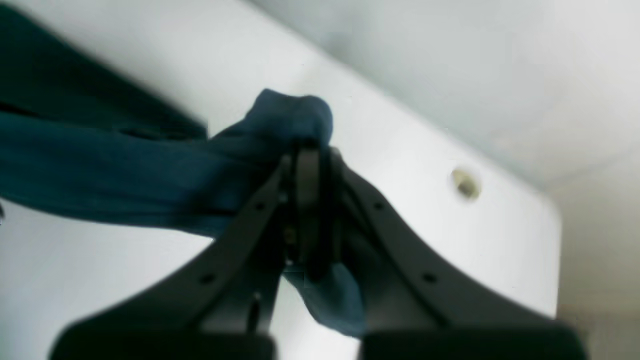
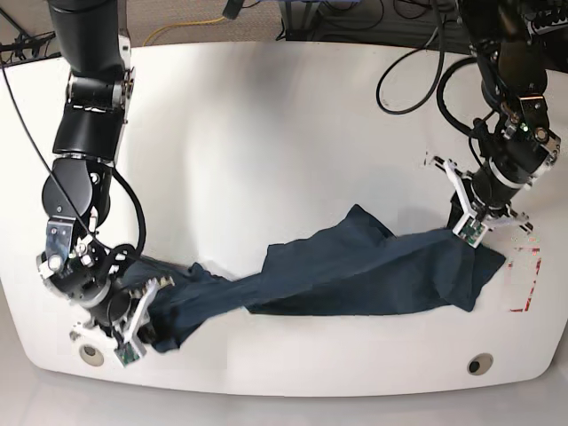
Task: Fold the T-shirt properly
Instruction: 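Pull both grippers apart and drag the shirt flat across the table, then release and regrasp the shirt's shoulder edge with the right gripper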
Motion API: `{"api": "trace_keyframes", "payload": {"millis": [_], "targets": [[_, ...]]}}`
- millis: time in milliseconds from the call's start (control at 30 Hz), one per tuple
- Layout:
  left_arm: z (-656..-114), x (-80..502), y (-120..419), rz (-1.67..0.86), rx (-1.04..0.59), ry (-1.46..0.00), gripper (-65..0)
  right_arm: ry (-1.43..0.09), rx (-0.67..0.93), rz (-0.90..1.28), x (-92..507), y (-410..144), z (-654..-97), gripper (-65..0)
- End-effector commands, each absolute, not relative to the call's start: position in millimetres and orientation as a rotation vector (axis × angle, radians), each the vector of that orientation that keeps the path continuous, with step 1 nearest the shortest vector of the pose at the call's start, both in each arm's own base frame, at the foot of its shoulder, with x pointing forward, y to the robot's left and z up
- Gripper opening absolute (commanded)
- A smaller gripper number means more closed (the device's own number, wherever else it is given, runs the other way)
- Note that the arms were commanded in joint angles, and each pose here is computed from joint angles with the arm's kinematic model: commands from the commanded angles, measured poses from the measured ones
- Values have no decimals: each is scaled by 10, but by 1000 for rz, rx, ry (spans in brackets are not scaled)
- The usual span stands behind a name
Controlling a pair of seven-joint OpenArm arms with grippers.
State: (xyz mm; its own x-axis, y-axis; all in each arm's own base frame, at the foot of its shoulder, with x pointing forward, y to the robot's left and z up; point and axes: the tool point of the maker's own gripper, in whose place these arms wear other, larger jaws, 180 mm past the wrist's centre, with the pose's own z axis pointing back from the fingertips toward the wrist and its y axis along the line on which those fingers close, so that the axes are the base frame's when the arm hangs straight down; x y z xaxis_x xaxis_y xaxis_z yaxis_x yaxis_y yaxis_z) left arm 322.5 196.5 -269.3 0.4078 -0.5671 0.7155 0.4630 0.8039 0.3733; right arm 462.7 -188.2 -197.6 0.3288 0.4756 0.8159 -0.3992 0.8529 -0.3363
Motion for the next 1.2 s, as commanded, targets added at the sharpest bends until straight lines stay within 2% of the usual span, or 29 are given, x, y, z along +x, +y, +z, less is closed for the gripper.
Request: {"api": "trace_keyframes", "payload": {"millis": [0, 167, 333, 467, 533, 700, 800, 833, 900, 933, 967, 1033, 1067, 1167], "targets": [[-2743, 3123, 1996, -653, 129, -934, -650, -1117, -74, 551, 4541, -1919, -1998, -650], [-3112, 2774, 1928, -637, 67, -828, -650, -1020, -55, 475, 4153, -2115, -2514, -650], [-3312, 2541, 1910, -633, 38, -760, -650, -954, -53, 445, 3859, -2214, -2803, -650], [-3438, 2397, 1822, -652, 6, -717, -646, -940, 21, 413, 3684, -2119, -2962, -650], [-3507, 2307, 1777, -662, -12, -691, -601, -932, 42, 374, 3566, -2188, -3022, -650], [-3564, 2219, 1772, -662, -21, -667, -438, -925, 102, 311, 3418, -2224, -3127, -647], [-3564, 2220, 1780, -661, -19, -667, -375, -916, 160, 296, 3300, -2149, -3194, -556], [-3564, 2220, 1780, -661, -19, -667, -363, -930, 174, 291, 3279, -2134, -3160, -506], [-3575, 2202, 1781, -661, -20, -661, -347, -948, 209, 261, 3177, -2140, -3126, -357], [-3579, 2196, 1781, -661, -20, -660, -344, -955, 215, 253, 3155, -2151, -3108, -319], [-3585, 2185, 1781, -661, -21, -657, -344, -966, 235, 236, 3114, -2158, -3084, -243], [-3582, 2187, 1796, -657, -18, -657, -343, -984, 274, 215, 3059, -2146, -3047, -143], [-3580, 2188, 1798, -656, -18, -658, -343, -993, 295, 209, 3043, -2122, -3027, -124], [-3555, 2208, 1874, -637, -1, -664, -343, -998, 345, 174, 2957, -2117, -3031, -119]]}}
